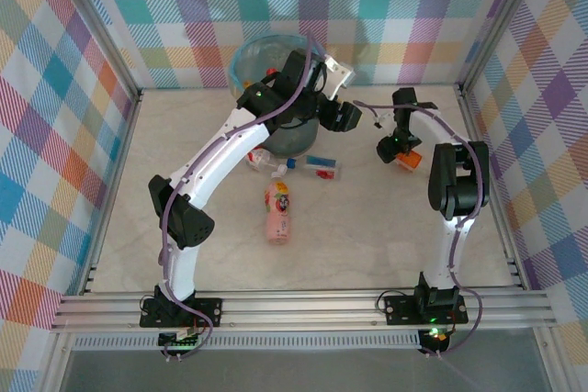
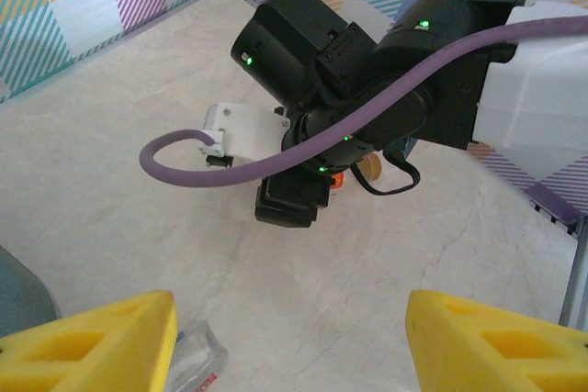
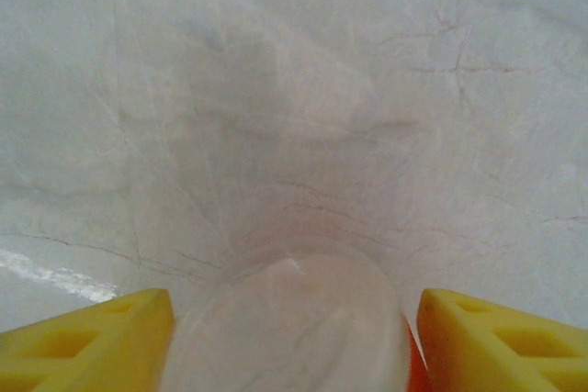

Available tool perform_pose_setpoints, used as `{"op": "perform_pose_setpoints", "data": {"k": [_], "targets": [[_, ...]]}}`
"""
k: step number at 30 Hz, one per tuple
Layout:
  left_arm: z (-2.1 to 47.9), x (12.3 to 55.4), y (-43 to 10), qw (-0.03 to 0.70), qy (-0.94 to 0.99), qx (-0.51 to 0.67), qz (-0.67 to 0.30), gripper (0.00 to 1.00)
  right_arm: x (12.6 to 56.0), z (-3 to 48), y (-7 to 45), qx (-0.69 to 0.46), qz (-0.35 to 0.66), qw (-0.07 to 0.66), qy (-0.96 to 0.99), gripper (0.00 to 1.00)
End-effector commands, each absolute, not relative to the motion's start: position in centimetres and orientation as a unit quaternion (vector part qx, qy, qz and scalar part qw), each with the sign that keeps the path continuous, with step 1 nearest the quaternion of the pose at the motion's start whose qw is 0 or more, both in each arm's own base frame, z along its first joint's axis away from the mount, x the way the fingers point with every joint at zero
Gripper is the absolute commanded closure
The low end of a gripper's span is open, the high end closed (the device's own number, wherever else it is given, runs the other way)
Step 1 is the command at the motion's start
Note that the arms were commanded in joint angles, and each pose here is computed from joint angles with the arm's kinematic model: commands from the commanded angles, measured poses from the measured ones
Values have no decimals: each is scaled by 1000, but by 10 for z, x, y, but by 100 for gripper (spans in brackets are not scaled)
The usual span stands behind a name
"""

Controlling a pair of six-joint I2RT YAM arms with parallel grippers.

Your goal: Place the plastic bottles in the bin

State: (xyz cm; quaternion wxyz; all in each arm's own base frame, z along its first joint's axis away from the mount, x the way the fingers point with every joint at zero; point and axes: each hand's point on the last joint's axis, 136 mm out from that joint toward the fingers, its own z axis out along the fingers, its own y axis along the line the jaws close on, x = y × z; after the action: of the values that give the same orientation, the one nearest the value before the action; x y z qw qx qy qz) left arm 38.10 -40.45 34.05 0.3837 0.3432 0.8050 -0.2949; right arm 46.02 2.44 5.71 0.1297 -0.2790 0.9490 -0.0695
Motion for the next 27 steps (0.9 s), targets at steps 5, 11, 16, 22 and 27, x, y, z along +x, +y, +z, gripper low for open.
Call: {"op": "perform_pose_setpoints", "data": {"k": [5, 11, 16, 22, 27], "targets": [[362, 378, -402, 409, 789, 353, -293, 33, 465, 92, 27, -249, -58, 163, 953, 41], [362, 377, -401, 410, 789, 356, -289, 33, 467, 114, 34, -231, -39, 188, 954, 47], [375, 376, -397, 425, 782, 354, -286, 33, 469, 155, 45, -200, -7, 230, 952, 49], [410, 389, -379, 479, 775, 320, -261, 33, 462, 252, 76, -131, 100, 350, 922, 51], [443, 405, -353, 528, 769, 266, -242, 34, 451, 322, 111, -101, 215, 426, 873, 54]]}}
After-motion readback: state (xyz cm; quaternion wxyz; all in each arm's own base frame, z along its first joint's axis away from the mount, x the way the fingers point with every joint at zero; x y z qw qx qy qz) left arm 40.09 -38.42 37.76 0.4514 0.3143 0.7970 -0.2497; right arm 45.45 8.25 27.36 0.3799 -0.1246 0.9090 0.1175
